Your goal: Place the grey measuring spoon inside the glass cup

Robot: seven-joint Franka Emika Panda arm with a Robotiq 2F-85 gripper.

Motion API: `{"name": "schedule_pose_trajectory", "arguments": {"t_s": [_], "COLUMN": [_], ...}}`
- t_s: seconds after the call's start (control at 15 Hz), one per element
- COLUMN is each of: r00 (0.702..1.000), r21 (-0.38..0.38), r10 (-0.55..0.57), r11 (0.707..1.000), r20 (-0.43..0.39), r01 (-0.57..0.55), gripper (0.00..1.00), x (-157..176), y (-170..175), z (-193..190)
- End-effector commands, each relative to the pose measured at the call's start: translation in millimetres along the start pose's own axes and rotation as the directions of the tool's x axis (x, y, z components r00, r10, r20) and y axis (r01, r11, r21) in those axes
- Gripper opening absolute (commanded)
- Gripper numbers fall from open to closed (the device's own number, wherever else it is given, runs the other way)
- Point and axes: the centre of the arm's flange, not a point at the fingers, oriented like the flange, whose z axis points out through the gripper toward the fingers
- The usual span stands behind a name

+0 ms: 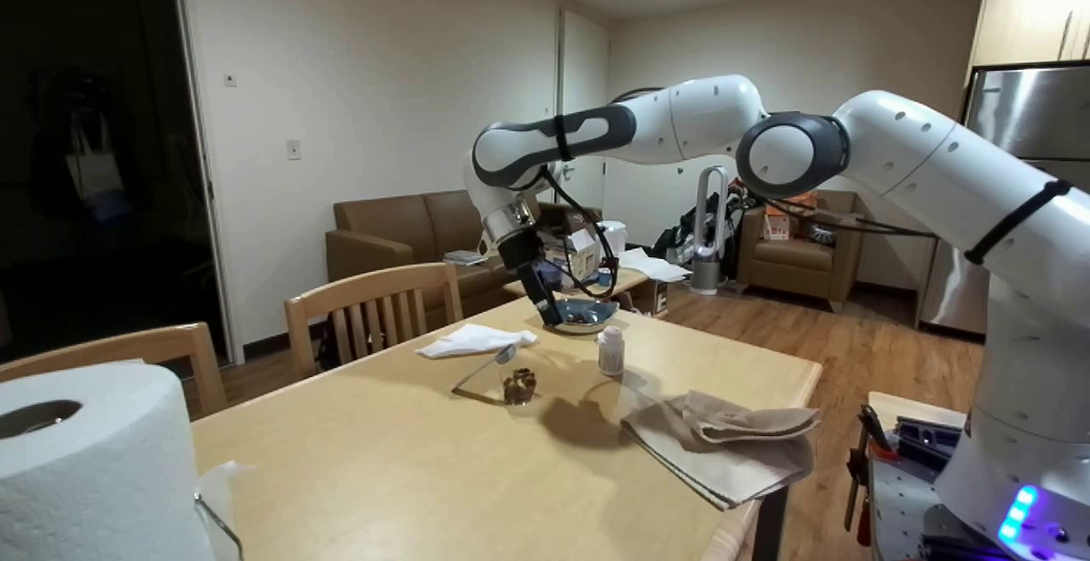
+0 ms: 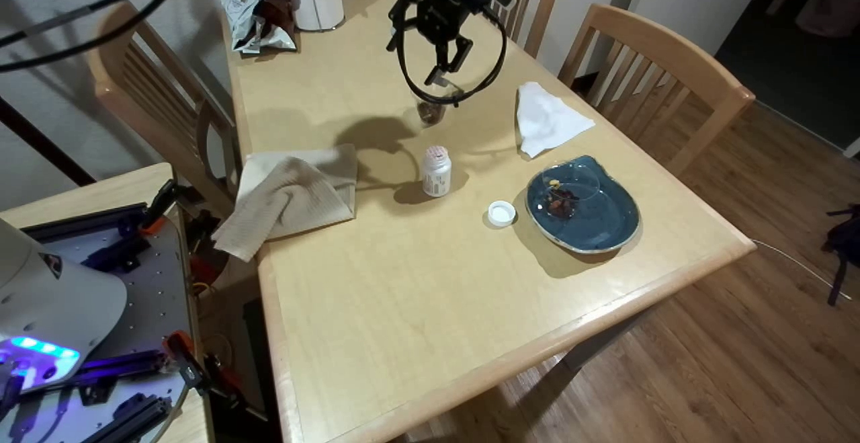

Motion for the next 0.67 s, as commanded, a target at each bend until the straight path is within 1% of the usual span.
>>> {"name": "schedule_pose_trajectory", "arguments": {"t_s": [0.0, 0.13, 0.27, 0.4, 0.53, 0.6], "r00": [0.998, 0.987, 0.967, 0.942, 0.907, 0.896], "r21": [-0.035, -0.053, -0.108, -0.165, -0.210, -0.222], "r10": [-0.066, -0.155, -0.250, -0.334, -0.422, -0.444], "r11": [0.997, 0.987, 0.964, 0.931, 0.888, 0.876], "r20": [-0.019, -0.042, -0.041, -0.037, -0.019, -0.027], "r01": [0.066, 0.152, 0.244, 0.324, 0.409, 0.428], "gripper": [1.00, 1.00, 1.00, 1.00, 1.00, 1.00], "x": [4.0, 9.5, 14.8, 20.6, 25.4, 25.7], "y": [3.1, 5.2, 8.3, 10.3, 10.7, 10.5], "z": [-0.9, -1.6, -3.7, -6.0, -7.9, -7.7]}}
